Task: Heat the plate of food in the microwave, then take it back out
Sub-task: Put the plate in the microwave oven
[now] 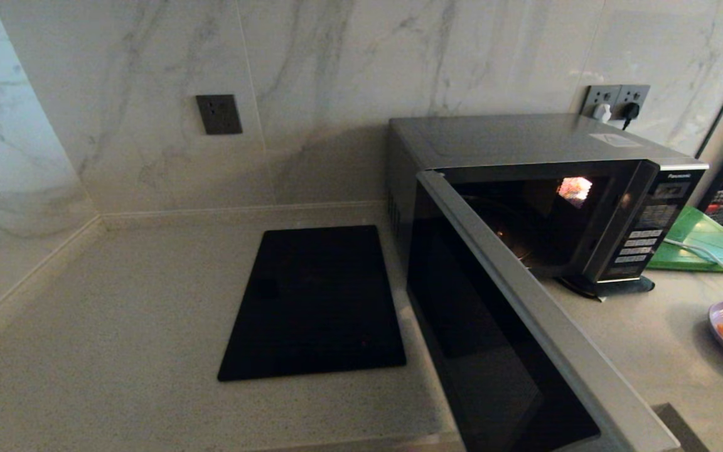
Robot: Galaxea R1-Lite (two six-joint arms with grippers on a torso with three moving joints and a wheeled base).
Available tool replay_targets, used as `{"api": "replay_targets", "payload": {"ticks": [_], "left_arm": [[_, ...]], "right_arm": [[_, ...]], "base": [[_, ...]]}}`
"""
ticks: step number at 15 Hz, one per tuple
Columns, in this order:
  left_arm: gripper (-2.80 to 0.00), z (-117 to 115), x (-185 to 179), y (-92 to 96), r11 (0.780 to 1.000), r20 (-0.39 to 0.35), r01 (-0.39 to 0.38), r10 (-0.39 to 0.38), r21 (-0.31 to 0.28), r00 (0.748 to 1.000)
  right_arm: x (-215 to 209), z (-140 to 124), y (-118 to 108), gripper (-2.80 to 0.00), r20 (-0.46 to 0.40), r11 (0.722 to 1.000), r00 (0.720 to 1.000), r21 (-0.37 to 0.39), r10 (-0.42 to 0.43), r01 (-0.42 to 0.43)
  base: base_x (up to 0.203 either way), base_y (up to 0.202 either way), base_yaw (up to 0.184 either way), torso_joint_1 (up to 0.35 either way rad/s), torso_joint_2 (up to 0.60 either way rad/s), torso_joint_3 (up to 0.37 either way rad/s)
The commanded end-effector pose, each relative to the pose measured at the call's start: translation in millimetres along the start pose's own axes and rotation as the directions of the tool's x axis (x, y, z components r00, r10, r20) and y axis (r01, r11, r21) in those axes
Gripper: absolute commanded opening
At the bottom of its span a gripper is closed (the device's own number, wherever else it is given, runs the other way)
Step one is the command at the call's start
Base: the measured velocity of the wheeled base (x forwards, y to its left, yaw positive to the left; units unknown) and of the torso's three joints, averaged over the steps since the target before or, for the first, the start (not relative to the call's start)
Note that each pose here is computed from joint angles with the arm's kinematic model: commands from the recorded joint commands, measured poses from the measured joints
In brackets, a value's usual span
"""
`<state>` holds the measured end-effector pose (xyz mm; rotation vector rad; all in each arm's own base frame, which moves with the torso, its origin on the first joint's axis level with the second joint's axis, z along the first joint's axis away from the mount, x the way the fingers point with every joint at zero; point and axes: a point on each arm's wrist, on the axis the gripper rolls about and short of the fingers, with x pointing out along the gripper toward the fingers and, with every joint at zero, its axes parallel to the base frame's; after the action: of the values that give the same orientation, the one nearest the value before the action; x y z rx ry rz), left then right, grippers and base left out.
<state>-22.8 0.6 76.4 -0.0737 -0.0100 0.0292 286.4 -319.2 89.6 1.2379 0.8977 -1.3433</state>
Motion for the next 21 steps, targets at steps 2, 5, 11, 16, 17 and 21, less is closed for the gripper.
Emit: {"api": "replay_targets", "payload": {"ticks": [2, 5, 11, 16, 17, 21], "left_arm": [[-2.8, 0, 0, 0.0, 1.0, -0.001, -0.001, 0.001, -0.002, 1.0], [-2.8, 0, 0, 0.0, 1.0, -0.001, -0.001, 0.001, -0.002, 1.0], [-2.8, 0, 0, 0.0, 1.0, -0.001, -0.001, 0.001, -0.002, 1.0], [-2.8, 0, 0, 0.0, 1.0, -0.001, -0.001, 0.001, -0.002, 1.0], [-2.8, 0, 0, 0.0, 1.0, -0.001, -0.001, 0.001, -0.001, 1.0], [-2.8, 0, 0, 0.0, 1.0, -0.001, -0.001, 0.001, -0.002, 1.0]], "right_arm": [[-22, 1, -4, -2.8, 0.025, 1.0, 0.999, -0.009, 0.03, -0.03], [-40, 2, -12, -2.8, 0.044, 0.999, 0.998, -0.006, 0.05, -0.049], [-62, -6, -24, -2.8, 0.051, 0.998, 0.997, -0.015, 0.059, -0.059], [-76, -10, -30, -2.8, 0.046, 0.996, 0.995, -0.016, 0.091, -0.09], [-79, -11, -31, -2.8, 0.045, 0.995, 0.994, -0.017, 0.097, -0.096], [-84, -13, -33, -2.8, 0.048, 0.994, 0.993, -0.02, 0.104, -0.103]], "base": [[0.0, 0.0, 0.0, 0.0, 0.0, 0.0], [0.0, 0.0, 0.0, 0.0, 0.0, 0.0], [0.0, 0.0, 0.0, 0.0, 0.0, 0.0], [0.0, 0.0, 0.0, 0.0, 0.0, 0.0], [0.0, 0.0, 0.0, 0.0, 0.0, 0.0], [0.0, 0.0, 0.0, 0.0, 0.0, 0.0]]}}
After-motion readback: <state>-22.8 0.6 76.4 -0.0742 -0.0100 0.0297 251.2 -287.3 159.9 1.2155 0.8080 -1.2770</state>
